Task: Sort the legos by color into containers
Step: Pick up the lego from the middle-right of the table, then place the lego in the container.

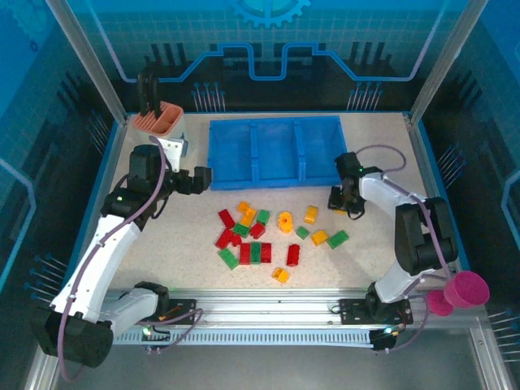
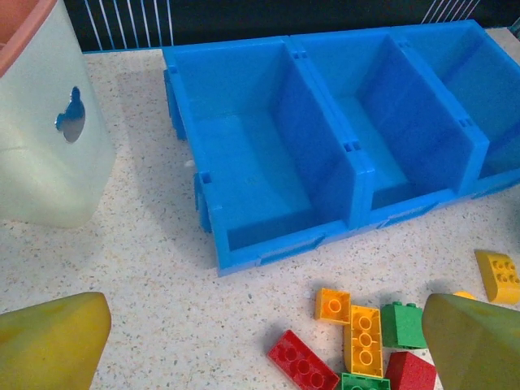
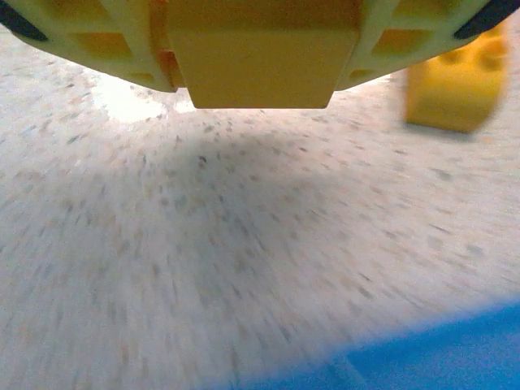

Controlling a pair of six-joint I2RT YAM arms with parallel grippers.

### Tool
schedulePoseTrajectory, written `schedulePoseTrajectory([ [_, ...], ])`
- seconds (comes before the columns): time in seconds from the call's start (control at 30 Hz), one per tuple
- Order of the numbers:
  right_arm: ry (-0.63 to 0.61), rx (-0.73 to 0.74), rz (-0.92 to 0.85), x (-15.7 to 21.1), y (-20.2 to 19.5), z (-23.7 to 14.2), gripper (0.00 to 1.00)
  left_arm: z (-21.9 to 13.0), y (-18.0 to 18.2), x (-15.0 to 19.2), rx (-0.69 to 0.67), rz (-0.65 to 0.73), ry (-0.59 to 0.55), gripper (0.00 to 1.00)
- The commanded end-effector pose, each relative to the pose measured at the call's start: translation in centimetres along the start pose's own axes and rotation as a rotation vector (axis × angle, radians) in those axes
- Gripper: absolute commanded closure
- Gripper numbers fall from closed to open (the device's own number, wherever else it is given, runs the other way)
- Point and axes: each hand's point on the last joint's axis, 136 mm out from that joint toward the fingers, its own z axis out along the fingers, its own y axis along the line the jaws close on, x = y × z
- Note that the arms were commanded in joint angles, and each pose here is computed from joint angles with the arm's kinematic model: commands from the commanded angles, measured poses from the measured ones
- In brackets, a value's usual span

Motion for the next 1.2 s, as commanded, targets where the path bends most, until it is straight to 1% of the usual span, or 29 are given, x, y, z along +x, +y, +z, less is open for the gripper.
schedulePoseTrajectory([
  [0.0,-0.098,-0.008,-0.169,-2.8,1.1,-5.6,0.66,0.2,0.4,0.6,-0.022,0.027,0.019,0.01],
  [0.1,-0.172,-0.012,-0.236,-6.0,2.3,-7.8,0.64,0.4,0.4,0.7,-0.025,0.027,0.026,0.0],
  [0.23,-0.245,0.012,-0.281,-10.3,3.6,-8.3,0.63,0.6,0.3,0.9,-0.019,0.025,0.032,0.01],
  [0.37,-0.261,0.069,-0.299,-14.2,4.4,-6.3,0.61,0.9,0.4,1.3,-0.022,0.026,0.045,0.01],
  [0.53,-0.26,0.059,-0.316,-17.3,6.3,-3.3,0.61,0.9,0.5,1.3,-0.021,0.029,0.046,0.0],
  [0.7,-0.235,0.051,-0.323,-18.8,7.5,-0.2,0.6,1.3,0.6,1.7,-0.023,0.033,0.058,0.01],
  [0.83,-0.207,0.039,-0.323,-19.4,8.3,2.1,0.6,1.7,0.5,1.9,-0.018,0.034,0.076,0.01],
  [0.9,-0.196,0.041,-0.318,-19.7,8.4,3.2,0.6,1.7,0.2,1.9,0.002,0.036,0.09,0.01],
  [0.97,-0.17,0.045,-0.31,-19.7,8.4,5.1,0.6,1.7,-0.1,1.9,0.013,0.035,0.099,0.01],
  [1.17,-0.14,0.044,-0.281,-20.2,8.2,7.7,0.58,1.9,-0.1,2.1,0.015,0.037,0.104,0.01],
])
